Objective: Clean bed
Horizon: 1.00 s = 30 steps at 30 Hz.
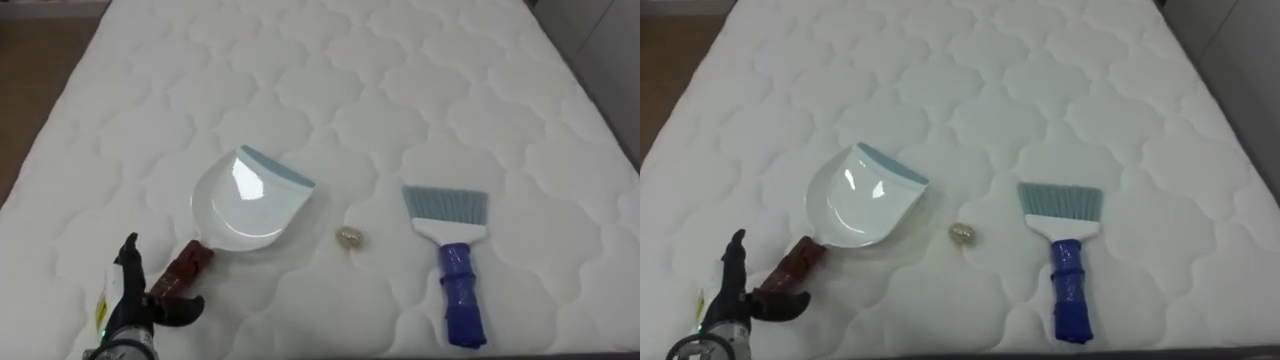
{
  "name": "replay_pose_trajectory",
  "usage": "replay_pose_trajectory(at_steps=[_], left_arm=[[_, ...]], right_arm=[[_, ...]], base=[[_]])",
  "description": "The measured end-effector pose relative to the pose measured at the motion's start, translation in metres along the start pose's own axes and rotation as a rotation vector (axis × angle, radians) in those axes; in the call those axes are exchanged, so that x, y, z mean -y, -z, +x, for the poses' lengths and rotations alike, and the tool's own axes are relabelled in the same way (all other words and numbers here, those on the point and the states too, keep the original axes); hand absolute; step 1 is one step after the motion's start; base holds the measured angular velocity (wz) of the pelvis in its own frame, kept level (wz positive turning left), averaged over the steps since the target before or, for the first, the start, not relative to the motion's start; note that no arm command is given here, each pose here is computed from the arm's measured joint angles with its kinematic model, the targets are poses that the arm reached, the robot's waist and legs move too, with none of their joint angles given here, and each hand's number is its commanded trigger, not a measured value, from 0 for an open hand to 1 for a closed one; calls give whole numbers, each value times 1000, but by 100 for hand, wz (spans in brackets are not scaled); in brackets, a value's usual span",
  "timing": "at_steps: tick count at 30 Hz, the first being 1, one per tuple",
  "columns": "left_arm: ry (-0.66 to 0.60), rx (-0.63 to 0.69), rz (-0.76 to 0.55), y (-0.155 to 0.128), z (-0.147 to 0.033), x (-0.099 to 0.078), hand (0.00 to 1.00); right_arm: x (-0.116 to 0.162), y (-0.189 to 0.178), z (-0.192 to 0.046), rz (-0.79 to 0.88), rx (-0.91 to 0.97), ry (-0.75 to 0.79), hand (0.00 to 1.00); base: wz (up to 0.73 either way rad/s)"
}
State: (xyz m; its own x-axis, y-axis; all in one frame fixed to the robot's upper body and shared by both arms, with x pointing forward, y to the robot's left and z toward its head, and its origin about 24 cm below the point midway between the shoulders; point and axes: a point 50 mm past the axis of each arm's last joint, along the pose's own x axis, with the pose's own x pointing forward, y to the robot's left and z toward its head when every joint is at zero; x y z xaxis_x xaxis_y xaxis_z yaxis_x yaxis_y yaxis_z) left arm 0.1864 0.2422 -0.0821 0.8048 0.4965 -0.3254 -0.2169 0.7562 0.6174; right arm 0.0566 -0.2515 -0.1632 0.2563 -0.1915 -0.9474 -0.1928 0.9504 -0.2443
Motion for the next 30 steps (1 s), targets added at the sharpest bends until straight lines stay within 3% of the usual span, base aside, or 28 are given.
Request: replay_pose_trajectory(at_steps=[6, 19, 27, 30], left_arm=[[-34, -4, 1, -7, 13, -1, 0], [34, 19, 47, -18, 19, 14, 0], [37, 72, 58, -38, 36, 8, 0], [39, 61, 100, -33, 39, 3, 0]], right_arm=[[2, -6, 2, 11, -8, 3, 0], [9, -31, 4, -81, 49, 19, 0], [12, -44, 4, -88, 88, 56, 0], [21, -54, 4, -88, 119, 90, 0]], base=[[0], [-2], [13], [-42]])
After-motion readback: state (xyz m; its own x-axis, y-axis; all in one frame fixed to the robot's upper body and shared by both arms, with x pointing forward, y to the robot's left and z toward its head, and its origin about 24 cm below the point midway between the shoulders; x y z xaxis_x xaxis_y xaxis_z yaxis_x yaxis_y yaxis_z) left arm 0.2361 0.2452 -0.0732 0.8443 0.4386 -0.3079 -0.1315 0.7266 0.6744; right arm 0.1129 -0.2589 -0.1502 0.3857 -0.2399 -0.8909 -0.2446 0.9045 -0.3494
